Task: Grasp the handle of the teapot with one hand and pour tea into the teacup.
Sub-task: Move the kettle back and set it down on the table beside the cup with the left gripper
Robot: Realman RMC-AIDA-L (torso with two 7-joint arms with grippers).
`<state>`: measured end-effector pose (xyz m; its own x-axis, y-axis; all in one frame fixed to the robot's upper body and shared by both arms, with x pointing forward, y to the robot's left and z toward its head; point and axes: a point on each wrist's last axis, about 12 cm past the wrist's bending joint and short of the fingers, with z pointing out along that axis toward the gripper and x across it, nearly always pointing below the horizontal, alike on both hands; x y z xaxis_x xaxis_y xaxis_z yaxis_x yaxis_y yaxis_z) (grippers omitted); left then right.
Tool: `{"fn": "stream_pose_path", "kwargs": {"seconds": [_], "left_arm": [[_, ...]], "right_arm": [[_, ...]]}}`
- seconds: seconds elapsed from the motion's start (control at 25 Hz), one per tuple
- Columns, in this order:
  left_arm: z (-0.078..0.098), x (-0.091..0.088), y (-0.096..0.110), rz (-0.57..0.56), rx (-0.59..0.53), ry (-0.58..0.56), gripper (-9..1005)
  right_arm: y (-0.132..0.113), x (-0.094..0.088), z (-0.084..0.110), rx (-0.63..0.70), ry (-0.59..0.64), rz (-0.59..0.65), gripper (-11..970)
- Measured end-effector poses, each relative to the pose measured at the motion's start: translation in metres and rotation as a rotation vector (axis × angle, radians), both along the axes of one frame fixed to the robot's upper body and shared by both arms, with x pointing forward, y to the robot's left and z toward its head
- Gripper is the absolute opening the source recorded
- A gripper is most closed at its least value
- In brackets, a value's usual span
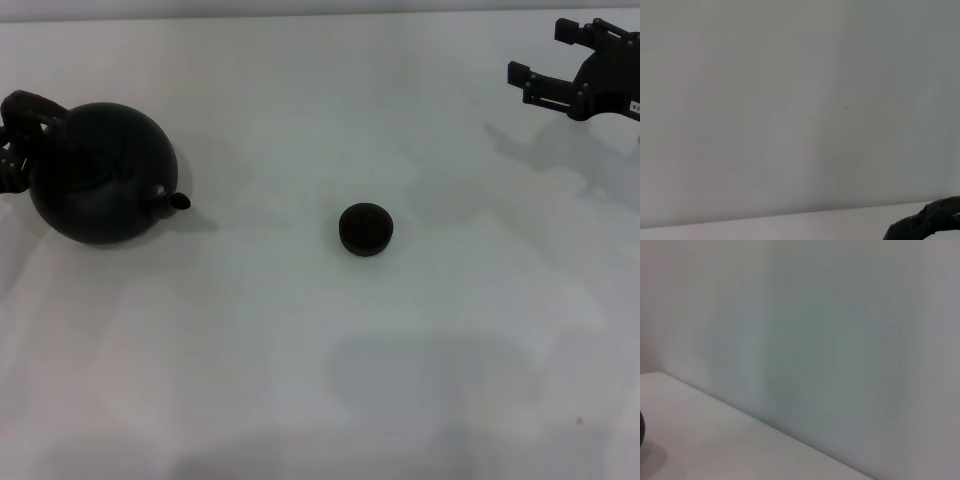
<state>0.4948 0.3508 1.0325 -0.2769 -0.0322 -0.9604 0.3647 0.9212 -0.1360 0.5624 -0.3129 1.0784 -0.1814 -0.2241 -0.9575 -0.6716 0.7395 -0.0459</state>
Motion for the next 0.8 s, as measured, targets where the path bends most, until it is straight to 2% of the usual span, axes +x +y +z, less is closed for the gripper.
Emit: {"fn": "stream_pose_path", "kwargs": {"seconds": [0.24, 0.36, 0.8], "left_arm": [[-0.0017, -0.0001, 0.0018, 0.009, -0.018, 0.026, 115], [-0.0016, 0.0001, 0.002, 0.009, -0.023, 0.03, 165], [-0.0026, 0.0011, -0.0001, -0.008, -0.014, 0.042, 232]], "right_arm": [[0.0, -0.0004, -0.0001, 0.002, 0.001, 0.001, 870], [-0.0004, -0.0009, -0.0005, 0.002, 0.002, 0.0, 870], [-0.0007, -0.0016, -0.0009, 0.001, 0.003, 0.0, 870]]}}
